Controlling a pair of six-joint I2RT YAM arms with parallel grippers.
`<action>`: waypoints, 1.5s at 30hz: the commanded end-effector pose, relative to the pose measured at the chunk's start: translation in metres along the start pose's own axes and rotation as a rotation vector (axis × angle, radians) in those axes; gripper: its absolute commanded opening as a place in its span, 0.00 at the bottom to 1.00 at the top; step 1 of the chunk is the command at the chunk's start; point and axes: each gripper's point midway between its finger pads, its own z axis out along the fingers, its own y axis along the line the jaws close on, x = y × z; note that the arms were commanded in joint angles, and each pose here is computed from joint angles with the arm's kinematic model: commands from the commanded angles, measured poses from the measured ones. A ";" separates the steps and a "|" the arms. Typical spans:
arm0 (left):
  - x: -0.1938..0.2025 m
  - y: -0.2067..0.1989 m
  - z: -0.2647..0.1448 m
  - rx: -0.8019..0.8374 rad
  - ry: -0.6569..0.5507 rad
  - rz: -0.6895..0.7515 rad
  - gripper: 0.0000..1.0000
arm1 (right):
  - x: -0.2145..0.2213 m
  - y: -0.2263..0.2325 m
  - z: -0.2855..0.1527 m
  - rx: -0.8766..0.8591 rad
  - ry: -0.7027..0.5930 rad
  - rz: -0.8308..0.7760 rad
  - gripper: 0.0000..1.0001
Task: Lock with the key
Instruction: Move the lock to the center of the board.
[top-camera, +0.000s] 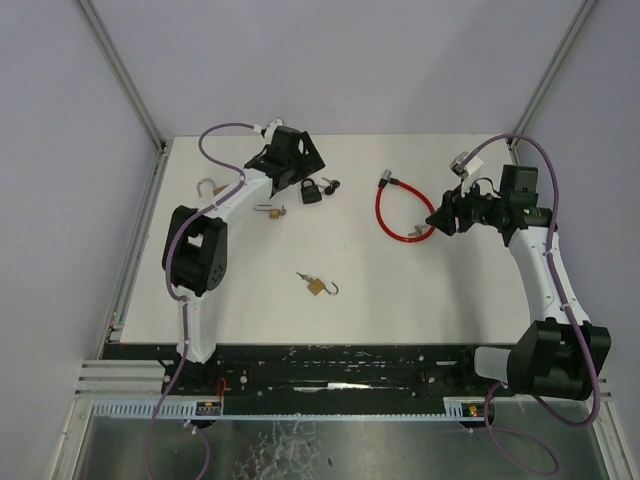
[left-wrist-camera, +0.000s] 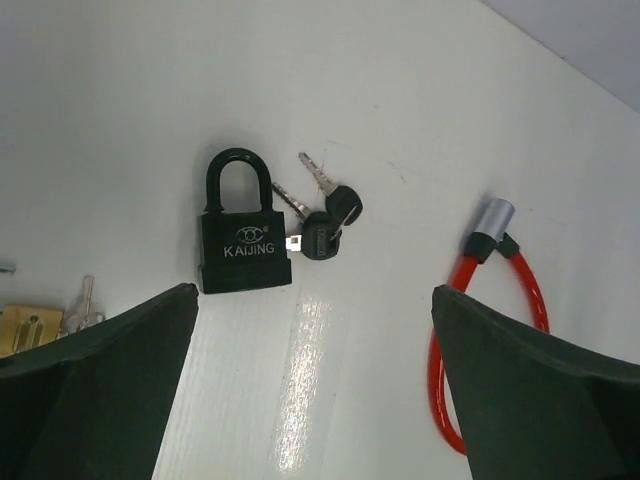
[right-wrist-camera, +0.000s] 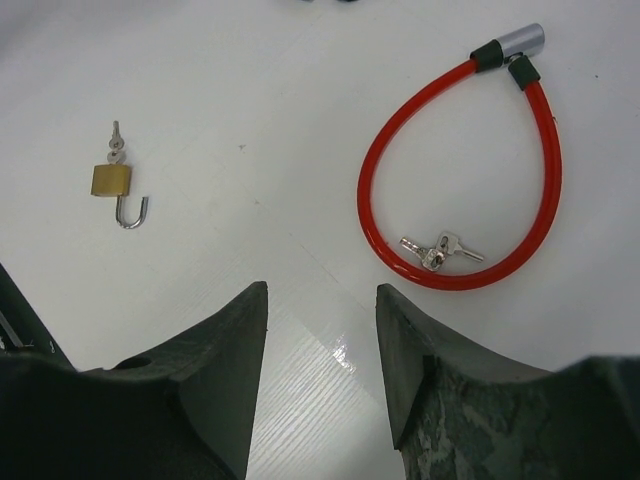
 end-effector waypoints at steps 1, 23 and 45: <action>-0.012 0.003 -0.017 -0.190 -0.152 -0.010 1.00 | -0.002 0.002 0.001 -0.010 -0.017 -0.038 0.54; 0.018 0.029 0.060 -0.390 -0.018 0.139 0.83 | 0.021 -0.005 0.015 -0.035 0.040 0.008 0.54; 0.057 0.058 0.074 -0.433 0.148 0.030 0.81 | 0.025 -0.002 0.019 -0.068 0.044 0.030 0.54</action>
